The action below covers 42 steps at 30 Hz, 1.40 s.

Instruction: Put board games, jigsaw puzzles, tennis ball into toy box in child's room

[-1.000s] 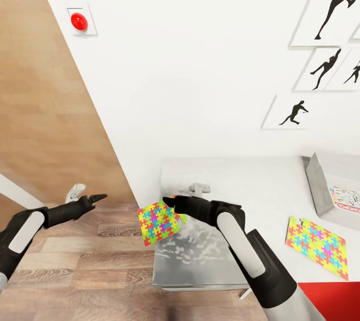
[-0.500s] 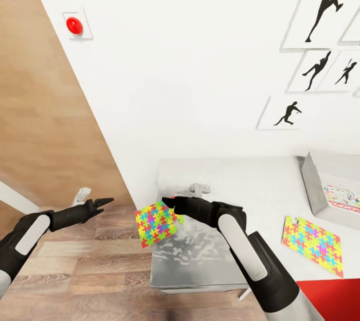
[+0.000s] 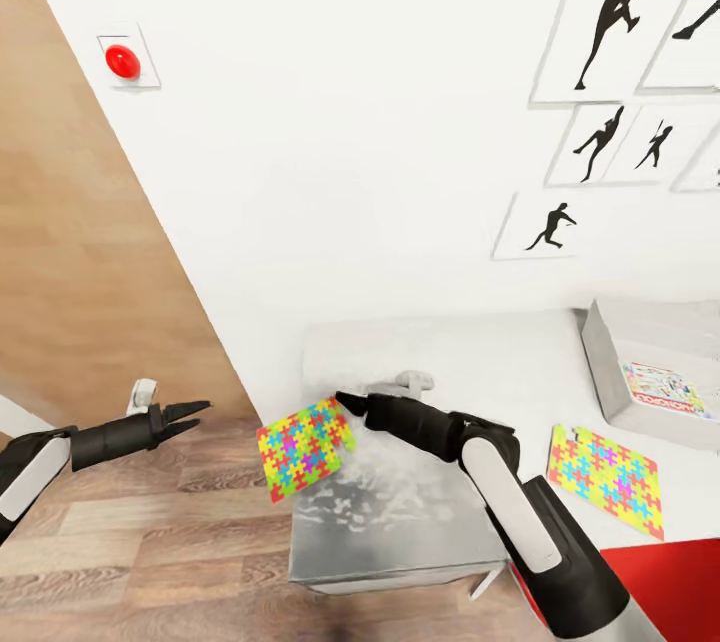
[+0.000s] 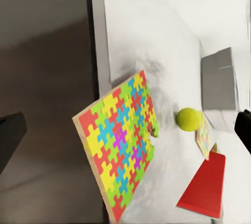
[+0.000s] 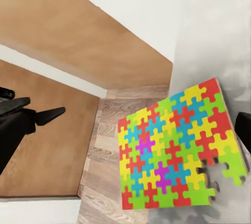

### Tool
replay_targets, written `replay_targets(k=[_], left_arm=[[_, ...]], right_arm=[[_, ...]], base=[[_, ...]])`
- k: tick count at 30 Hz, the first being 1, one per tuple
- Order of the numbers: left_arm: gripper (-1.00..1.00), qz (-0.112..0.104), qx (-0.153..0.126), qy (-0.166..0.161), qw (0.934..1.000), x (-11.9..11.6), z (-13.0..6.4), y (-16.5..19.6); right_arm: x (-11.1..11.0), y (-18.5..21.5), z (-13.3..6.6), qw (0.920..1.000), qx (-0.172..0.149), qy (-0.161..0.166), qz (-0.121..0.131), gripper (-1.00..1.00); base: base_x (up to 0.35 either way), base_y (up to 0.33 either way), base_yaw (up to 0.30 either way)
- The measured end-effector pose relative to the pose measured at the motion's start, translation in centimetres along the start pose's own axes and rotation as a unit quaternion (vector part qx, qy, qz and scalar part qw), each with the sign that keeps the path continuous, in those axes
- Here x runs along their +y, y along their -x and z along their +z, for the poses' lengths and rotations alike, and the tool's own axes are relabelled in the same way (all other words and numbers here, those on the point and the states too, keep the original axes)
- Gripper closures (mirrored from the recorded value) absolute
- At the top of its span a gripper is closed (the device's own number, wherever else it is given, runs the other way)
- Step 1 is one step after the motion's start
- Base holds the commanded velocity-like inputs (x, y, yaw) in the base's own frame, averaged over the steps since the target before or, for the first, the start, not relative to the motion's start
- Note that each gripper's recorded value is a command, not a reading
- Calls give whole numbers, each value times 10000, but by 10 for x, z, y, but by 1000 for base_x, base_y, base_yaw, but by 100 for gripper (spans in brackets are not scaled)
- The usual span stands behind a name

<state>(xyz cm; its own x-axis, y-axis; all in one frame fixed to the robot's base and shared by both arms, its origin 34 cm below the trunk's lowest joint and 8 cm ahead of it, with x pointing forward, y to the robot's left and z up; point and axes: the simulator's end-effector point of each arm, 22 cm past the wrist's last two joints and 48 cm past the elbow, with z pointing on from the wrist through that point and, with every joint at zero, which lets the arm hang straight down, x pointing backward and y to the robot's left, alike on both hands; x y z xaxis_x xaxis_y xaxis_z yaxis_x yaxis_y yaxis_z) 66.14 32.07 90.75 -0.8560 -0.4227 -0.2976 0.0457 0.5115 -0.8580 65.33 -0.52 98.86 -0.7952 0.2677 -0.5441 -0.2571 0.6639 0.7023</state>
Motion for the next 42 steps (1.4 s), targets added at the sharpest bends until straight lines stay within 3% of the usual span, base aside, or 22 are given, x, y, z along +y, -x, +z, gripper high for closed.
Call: replay_targets(k=[6,11,25,42], left_arm=[[-100,98,-43,-437,9990,-21,-19,9],[-100,137,-59,-666,9977,-34,-24,12],[-100,217,-106,-740,9970,-44,-31,15],[-100,322,-172,-797,9961,-57,-37,21]], right_arm=[[16,13,-15,9967,-397,696,107,-100],[23,17,-20,9950,-498,867,85,-100],[34,21,-25,9940,-548,943,-13,-100],[43,19,-31,9936,-582,968,-61,-100]], base=[[0,0,-148],[0,0,-141],[0,17,-123],[0,5,-10]])
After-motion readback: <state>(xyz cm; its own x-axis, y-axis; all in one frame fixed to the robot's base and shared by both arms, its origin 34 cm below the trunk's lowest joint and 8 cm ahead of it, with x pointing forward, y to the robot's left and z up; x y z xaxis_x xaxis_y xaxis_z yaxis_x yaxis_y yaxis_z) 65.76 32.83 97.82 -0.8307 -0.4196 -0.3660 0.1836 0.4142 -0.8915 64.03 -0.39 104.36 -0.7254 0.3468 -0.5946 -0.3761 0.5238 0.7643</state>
